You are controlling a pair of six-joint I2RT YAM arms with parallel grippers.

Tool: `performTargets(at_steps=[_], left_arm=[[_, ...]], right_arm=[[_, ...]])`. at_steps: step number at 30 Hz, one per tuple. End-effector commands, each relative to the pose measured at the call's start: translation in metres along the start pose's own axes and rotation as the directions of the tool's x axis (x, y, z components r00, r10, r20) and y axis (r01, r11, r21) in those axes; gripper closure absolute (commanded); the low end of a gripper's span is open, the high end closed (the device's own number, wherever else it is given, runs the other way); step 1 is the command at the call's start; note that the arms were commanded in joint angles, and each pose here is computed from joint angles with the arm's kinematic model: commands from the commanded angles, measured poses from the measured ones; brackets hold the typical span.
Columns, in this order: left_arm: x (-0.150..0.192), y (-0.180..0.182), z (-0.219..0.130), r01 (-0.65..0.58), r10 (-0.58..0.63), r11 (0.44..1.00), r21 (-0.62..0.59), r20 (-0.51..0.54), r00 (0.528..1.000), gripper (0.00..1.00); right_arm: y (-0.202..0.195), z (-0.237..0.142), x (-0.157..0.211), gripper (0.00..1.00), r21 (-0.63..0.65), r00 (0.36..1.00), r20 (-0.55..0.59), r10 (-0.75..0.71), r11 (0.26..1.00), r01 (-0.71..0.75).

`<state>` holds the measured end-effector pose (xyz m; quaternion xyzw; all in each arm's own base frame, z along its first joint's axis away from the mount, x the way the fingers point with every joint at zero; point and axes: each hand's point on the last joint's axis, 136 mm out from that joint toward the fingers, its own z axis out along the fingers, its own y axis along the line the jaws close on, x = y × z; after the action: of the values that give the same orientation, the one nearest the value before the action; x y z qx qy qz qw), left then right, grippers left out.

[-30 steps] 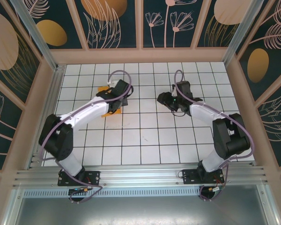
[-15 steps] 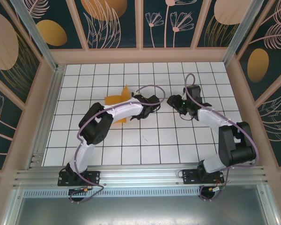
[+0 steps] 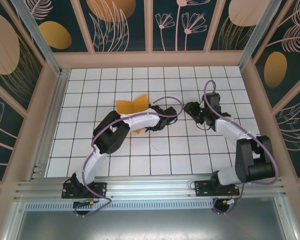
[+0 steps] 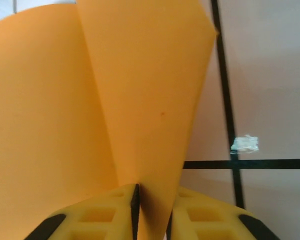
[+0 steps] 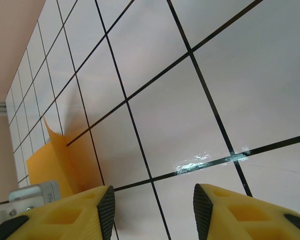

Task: Fold a paper plane with a square sheet of paper (pick it up from the middle)
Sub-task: Turn over a square sheet of paper at the center of the table.

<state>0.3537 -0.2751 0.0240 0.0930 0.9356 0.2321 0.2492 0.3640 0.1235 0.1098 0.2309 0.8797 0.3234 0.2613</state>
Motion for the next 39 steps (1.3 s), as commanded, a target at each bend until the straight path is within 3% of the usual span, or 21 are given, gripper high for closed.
performTargets(at_steps=[1, 9, 14, 16, 20, 25, 30, 36, 39], left_arm=[[-0.004, -0.024, -0.003, 0.003, -0.002, 0.994, 0.11, -0.002, 1.0, 0.73], [-0.001, -0.054, -0.01, 0.041, -0.031, 0.959, 0.281, -0.042, 0.999, 0.68], [-0.022, -0.062, -0.038, 0.075, -0.073, 0.917, 0.391, -0.02, 0.997, 0.65], [-0.04, -0.064, -0.063, 0.094, -0.107, 0.877, 0.472, 0.001, 0.994, 0.62], [-0.067, -0.065, -0.12, 0.11, -0.186, 0.742, 0.661, 0.045, 0.982, 0.54], [-0.077, -0.036, -0.152, 0.153, -0.289, 0.598, 0.787, 0.033, 0.957, 0.43], [-0.076, 0.018, -0.132, 0.294, -0.445, 0.447, 0.845, -0.075, 0.892, 0.35], [-0.052, 0.055, -0.083, 0.44, -0.539, 0.402, 0.803, -0.182, 0.823, 0.3], [-0.047, 0.056, -0.067, 0.505, -0.567, 0.363, 0.783, -0.244, 0.787, 0.37]], right_arm=[[0.0, -0.005, -0.004, 0.52, -0.011, 1.0, 0.026, 0.017, 1.0, -0.017], [0.002, -0.004, -0.003, 0.52, -0.019, 1.0, 0.018, 0.015, 1.0, -0.014], [0.006, -0.005, -0.006, 0.51, -0.022, 1.0, 0.024, 0.007, 1.0, -0.006], [0.006, -0.006, -0.008, 0.51, -0.022, 0.999, 0.031, 0.008, 1.0, -0.007], [0.013, -0.005, -0.007, 0.49, -0.052, 1.0, 0.02, -0.01, 0.999, 0.011], [0.033, 0.0, 0.005, 0.46, -0.114, 0.995, -0.027, -0.094, 0.989, 0.091], [0.062, 0.026, 0.045, 0.36, -0.174, 0.961, -0.161, -0.224, 0.965, 0.195], [0.072, 0.057, 0.103, 0.33, -0.207, 0.892, -0.336, -0.302, 0.948, 0.242], [0.068, 0.066, 0.117, 0.34, -0.2, 0.871, -0.389, -0.302, 0.95, 0.24]])
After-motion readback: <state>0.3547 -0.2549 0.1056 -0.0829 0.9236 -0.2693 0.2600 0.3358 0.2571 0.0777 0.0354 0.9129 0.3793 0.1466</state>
